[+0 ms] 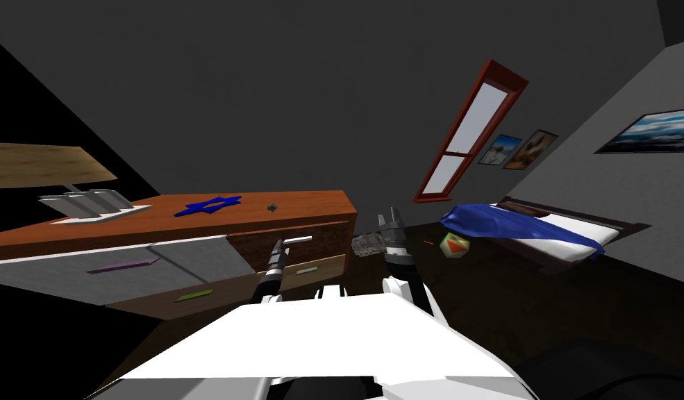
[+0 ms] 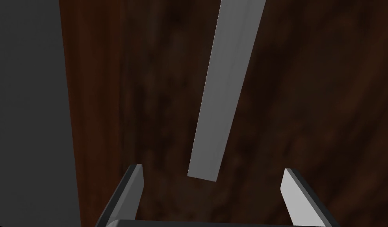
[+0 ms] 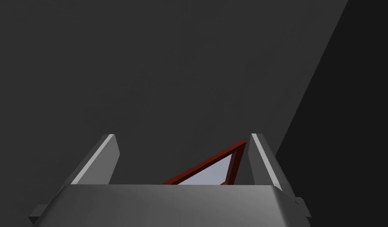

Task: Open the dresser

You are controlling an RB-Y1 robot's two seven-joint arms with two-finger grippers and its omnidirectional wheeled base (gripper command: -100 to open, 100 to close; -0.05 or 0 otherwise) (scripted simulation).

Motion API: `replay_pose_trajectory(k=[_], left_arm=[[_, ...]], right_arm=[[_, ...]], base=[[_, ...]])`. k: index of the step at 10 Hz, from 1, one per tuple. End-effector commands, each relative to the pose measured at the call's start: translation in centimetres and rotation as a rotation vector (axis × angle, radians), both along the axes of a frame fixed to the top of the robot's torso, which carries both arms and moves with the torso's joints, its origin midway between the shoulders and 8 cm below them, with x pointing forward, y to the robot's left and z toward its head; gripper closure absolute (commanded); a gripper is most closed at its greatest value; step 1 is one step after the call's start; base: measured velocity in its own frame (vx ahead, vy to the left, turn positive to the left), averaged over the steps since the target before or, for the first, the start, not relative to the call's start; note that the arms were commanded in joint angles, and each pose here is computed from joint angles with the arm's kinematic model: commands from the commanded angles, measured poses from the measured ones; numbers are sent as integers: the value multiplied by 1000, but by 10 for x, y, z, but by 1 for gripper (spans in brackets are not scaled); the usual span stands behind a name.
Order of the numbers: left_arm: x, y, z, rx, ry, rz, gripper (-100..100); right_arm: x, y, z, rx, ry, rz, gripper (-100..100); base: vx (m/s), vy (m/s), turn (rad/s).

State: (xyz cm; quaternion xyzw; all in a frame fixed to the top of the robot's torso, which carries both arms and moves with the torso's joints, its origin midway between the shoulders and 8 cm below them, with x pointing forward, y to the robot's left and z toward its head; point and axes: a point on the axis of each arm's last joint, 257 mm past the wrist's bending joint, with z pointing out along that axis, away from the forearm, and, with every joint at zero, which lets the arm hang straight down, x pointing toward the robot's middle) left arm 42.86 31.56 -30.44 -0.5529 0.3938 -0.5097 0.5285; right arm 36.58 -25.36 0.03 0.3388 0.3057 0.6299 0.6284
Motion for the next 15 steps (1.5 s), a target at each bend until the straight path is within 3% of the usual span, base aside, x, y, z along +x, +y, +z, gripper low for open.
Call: replay_pose_trajectory(k=[1,4,5,15], left_arm=[[0,-12,0,-50,-7,14,-100],[1,-10,5,-41,-8,13,-100],[2,-9,5,-41,-7,13,100],[-15,-13,11,-40,-7,3,100]], right_arm=[[0,0,0,0,0,0,0],[0,0,0,0,0,0,0],[0,0,0,0,0,0,0],[0,0,0,0,0,0,0]], base=[[0,0,0],[44,13,-2],[8,3,1],[-160,-27,8]])
